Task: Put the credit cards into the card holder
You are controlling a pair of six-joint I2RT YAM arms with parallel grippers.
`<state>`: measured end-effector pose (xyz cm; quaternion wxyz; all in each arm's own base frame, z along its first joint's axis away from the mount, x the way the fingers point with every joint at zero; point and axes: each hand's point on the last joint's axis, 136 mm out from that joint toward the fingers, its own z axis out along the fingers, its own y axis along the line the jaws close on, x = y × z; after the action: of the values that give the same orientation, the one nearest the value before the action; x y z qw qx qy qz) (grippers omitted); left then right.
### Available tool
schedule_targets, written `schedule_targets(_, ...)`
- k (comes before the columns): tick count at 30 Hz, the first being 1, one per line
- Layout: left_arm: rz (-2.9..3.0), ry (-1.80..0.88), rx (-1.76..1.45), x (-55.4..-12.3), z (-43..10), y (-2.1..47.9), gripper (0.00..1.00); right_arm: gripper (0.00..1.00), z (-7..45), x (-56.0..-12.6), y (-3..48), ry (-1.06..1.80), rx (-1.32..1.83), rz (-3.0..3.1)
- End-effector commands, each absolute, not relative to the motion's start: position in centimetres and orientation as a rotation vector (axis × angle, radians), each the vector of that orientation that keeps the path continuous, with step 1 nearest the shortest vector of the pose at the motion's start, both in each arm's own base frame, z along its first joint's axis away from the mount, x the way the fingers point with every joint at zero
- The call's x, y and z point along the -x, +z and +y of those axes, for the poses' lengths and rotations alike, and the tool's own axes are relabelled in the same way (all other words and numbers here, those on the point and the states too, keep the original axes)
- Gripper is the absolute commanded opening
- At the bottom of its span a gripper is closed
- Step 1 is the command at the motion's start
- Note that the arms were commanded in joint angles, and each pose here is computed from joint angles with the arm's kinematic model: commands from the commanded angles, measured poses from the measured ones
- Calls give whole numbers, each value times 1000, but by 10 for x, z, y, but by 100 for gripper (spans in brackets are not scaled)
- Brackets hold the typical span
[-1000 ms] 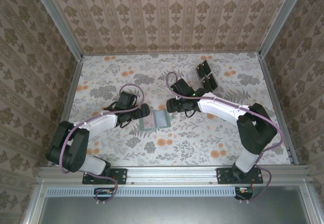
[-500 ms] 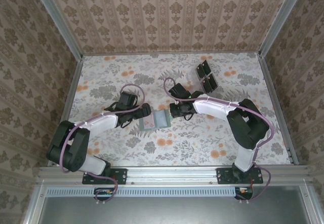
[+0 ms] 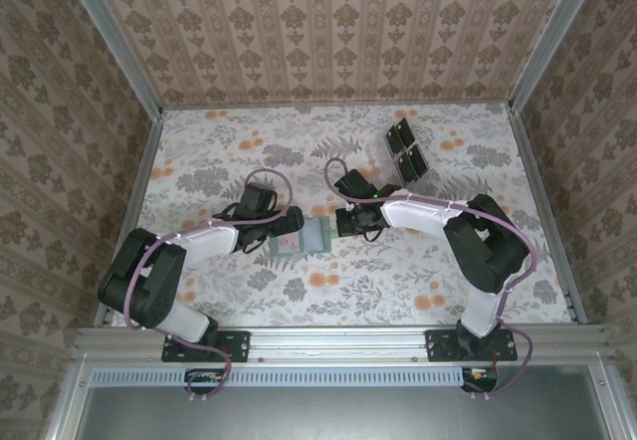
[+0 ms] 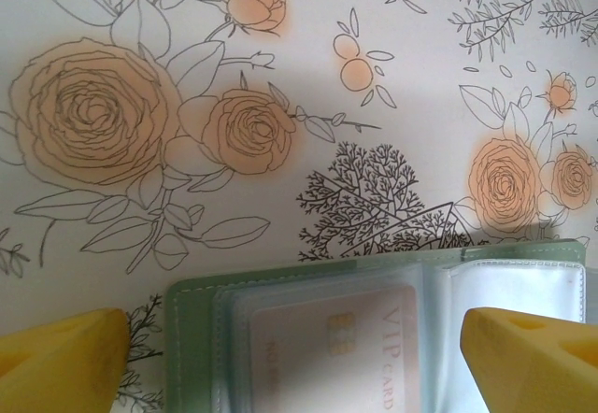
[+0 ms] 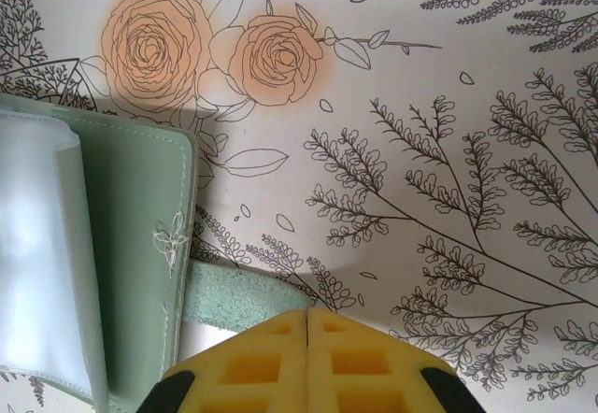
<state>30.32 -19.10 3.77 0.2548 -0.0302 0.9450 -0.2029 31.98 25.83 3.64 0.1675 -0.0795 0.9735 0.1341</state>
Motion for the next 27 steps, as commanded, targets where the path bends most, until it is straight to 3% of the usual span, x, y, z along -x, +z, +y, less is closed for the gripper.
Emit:
schedule_targets(1,2581,-615,73,-296,-203,30,100,0,260,-316,34,438,191,2780)
schedule_targets(27,2381,-882,78,-291,-247,105,100,0,264,-323,22,570,106,2783)
